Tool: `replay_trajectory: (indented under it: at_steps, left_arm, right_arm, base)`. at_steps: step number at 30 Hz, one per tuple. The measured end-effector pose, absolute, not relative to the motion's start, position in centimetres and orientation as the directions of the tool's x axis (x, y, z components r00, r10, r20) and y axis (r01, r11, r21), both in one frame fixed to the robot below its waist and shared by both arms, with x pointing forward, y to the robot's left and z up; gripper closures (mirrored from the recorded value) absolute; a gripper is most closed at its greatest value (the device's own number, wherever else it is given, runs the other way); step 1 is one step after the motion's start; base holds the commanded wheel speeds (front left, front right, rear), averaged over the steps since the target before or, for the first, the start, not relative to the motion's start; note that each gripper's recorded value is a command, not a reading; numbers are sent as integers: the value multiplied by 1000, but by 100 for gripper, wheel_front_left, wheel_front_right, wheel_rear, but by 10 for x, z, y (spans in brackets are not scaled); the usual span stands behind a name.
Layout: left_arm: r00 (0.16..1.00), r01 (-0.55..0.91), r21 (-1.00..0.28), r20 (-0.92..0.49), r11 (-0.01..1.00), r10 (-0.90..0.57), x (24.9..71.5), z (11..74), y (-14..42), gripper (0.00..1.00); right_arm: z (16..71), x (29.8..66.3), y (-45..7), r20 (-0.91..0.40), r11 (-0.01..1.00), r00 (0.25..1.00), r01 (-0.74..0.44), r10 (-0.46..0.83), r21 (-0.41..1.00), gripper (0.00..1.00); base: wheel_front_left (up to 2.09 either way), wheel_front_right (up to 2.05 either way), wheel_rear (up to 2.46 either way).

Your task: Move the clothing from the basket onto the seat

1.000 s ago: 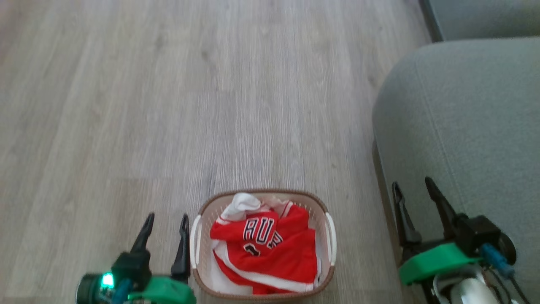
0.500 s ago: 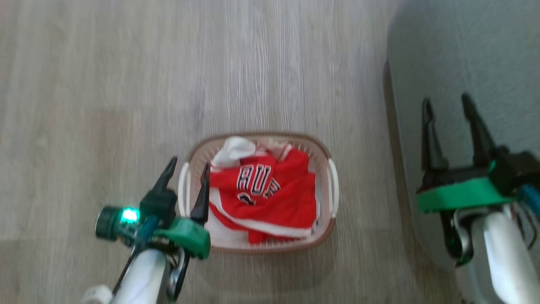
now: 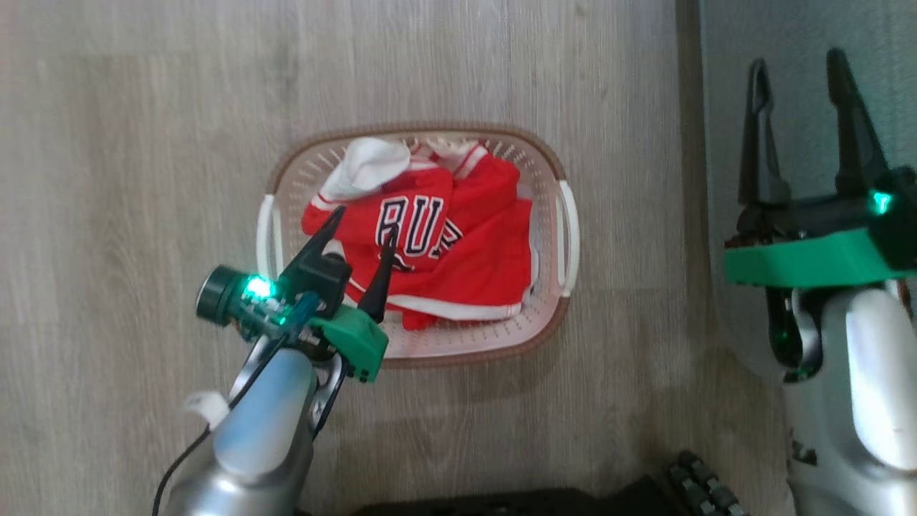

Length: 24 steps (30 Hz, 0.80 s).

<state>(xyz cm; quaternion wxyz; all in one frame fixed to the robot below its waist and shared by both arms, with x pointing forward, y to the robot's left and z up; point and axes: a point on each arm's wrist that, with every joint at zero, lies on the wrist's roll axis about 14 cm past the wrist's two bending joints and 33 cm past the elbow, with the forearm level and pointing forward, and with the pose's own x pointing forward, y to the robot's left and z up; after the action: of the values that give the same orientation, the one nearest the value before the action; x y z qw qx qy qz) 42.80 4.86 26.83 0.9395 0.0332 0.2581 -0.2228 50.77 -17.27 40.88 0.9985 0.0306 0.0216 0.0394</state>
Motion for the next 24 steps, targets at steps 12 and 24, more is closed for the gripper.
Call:
replay_trajectory:
  at_steps: [12, 24]
  left_arm:
    - [582, 575, -121, -634, 809, -509, 399, 202, 15, 0]
    - [525, 629, -96, -679, 772, -512, 398, 171, 6, 0]
  right_arm:
    - [377, 514, -172, -98, 994, 991, -89, 95, 67, 0]
    - [367, 522, -175, -102, 994, 990, -91, 97, 63, 0]
  base:
    - [0, 0, 0]
    - [0, 0, 0]
